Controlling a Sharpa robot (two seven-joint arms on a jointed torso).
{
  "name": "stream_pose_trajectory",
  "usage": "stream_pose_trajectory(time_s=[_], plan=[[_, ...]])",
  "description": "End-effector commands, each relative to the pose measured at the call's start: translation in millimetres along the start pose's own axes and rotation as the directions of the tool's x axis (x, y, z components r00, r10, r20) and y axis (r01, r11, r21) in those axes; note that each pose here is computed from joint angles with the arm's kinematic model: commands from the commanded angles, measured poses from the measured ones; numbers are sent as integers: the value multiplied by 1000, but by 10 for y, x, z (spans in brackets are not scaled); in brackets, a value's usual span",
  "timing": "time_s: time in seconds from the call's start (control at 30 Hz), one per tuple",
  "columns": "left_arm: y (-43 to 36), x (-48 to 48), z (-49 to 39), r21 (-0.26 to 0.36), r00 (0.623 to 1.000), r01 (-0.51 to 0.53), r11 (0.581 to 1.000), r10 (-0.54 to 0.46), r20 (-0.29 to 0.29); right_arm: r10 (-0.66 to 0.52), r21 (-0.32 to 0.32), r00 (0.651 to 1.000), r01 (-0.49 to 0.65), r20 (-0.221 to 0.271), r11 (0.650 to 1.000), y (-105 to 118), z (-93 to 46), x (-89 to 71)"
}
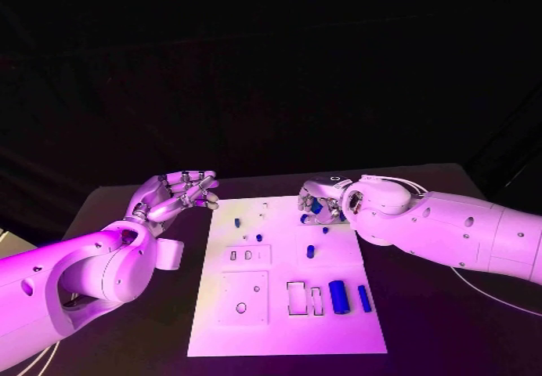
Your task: Assemble the parts on the task board
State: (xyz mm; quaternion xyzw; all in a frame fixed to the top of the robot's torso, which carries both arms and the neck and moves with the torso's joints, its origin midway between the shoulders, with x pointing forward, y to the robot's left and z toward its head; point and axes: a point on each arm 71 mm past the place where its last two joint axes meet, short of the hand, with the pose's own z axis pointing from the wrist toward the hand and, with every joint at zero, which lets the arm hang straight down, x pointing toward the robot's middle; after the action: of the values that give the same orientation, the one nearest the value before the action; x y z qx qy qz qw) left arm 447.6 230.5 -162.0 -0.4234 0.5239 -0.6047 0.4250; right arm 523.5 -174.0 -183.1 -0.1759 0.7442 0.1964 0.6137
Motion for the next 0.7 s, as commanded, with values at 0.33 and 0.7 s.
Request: stream_pose_trajectory(time_s=[0.33, 0.7], plan=[[-26, 14, 8, 0, 1000, 21, 1000, -21, -24, -15, 22, 1000, 15, -16, 1000, -17, 27, 37], [-31, -10, 18, -1, 1000, 20, 1000, -20, -23, -20, 20, 999, 21, -31, 1000, -1, 38, 59]])
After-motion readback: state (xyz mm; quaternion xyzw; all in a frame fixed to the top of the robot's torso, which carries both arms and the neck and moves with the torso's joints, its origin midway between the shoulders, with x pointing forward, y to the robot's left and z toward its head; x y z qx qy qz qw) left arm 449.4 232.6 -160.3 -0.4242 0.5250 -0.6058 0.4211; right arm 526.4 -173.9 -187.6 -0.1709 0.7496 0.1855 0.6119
